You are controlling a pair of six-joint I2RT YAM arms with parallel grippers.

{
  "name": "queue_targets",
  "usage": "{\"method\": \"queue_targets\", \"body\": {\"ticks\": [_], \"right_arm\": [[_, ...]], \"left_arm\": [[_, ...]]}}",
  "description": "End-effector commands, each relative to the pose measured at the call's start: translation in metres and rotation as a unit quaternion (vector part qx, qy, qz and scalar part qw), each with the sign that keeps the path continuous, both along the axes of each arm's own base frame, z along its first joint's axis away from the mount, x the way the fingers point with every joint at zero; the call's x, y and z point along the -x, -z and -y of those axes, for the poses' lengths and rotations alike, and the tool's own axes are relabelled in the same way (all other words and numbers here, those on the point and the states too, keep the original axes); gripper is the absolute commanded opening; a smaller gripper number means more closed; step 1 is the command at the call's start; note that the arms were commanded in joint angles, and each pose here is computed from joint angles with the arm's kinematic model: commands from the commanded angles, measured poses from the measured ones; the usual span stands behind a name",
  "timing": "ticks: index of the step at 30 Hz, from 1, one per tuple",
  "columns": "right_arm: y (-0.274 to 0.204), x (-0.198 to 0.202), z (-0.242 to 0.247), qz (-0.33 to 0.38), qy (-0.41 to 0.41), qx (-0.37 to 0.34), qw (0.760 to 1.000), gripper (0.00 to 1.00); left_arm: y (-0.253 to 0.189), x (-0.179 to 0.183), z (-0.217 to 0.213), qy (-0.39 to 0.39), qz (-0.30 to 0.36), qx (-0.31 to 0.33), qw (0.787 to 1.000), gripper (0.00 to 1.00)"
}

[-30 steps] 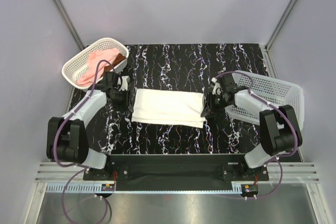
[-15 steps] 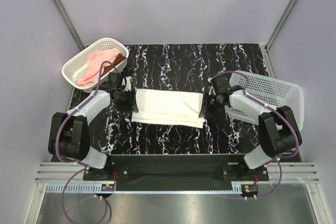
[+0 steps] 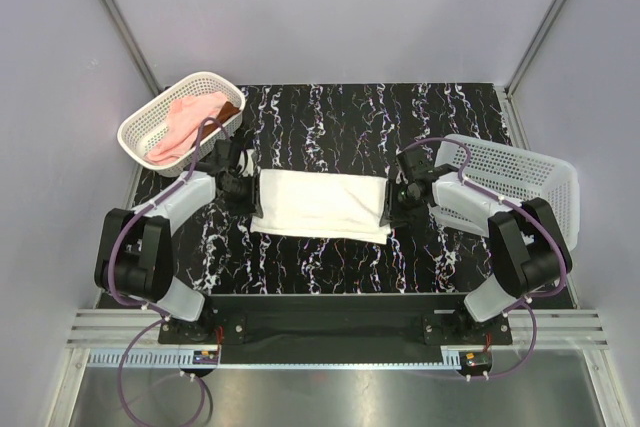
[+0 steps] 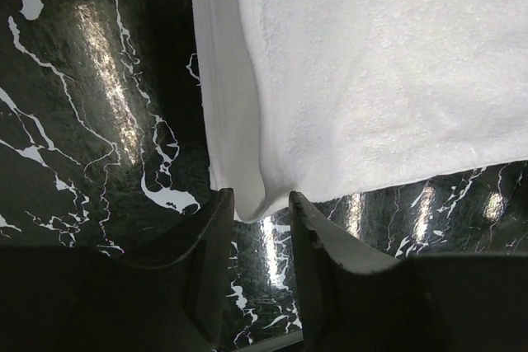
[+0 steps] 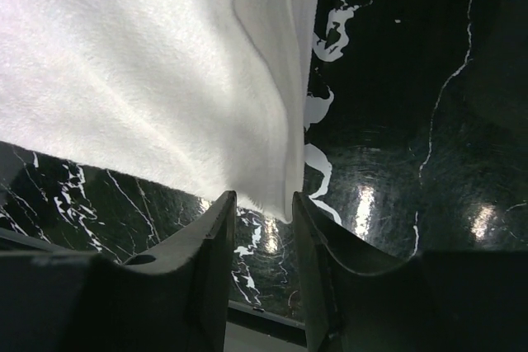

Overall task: Fold and stack the towels
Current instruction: Fold the towel

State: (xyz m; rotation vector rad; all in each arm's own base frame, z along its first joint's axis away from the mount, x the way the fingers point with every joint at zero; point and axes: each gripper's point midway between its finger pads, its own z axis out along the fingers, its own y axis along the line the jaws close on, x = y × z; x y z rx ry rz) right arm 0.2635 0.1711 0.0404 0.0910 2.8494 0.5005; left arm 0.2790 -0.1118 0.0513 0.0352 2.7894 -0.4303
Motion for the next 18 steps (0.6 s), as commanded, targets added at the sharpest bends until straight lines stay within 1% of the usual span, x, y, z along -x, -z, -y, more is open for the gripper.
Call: {"method": "queue_targets", "body": {"ticks": [1, 6, 9, 10, 11, 13, 14, 18], "right_arm": [[-0.008, -0.007, 0.007, 0.021, -0.007, 0.032, 0.999, 0.41], [-0.001, -0.002, 0.006, 0.015, -0.013, 0.026, 0.999, 0.41], [0.000, -0.001, 0.002, 0.016, -0.017, 0.014, 1.000, 0.39], [-0.001, -0.001, 0.001, 0.017, -0.019, 0.010, 1.000, 0.37], [-0.002, -0.002, -0.001, 0.019, -0.020, 0.005, 1.000, 0.34], [-0.005, -0.002, -0.006, 0.018, -0.025, -0.010, 0.999, 0.32], [-0.005, -0.002, -0.008, 0.018, -0.024, -0.013, 0.999, 0.32], [-0.006, -0.001, -0.011, 0.016, -0.024, -0.023, 0.999, 0.34]], "left_arm": [[-0.003, -0.008, -0.001, -0.004, 0.013, -0.013, 1.000, 0.38], [0.001, -0.006, 0.005, 0.000, 0.008, -0.003, 1.000, 0.39], [0.002, -0.006, 0.005, 0.001, 0.007, -0.002, 1.000, 0.35], [0.002, -0.005, 0.005, 0.001, 0.005, -0.004, 1.000, 0.33], [0.000, -0.006, 0.004, 0.000, 0.006, -0.006, 1.000, 0.28], [-0.003, -0.007, 0.002, -0.002, 0.011, -0.010, 1.000, 0.22], [-0.004, -0.008, 0.002, -0.002, 0.011, -0.012, 1.000, 0.15], [-0.007, -0.010, 0.004, -0.003, 0.011, -0.007, 1.000, 0.04]]}}
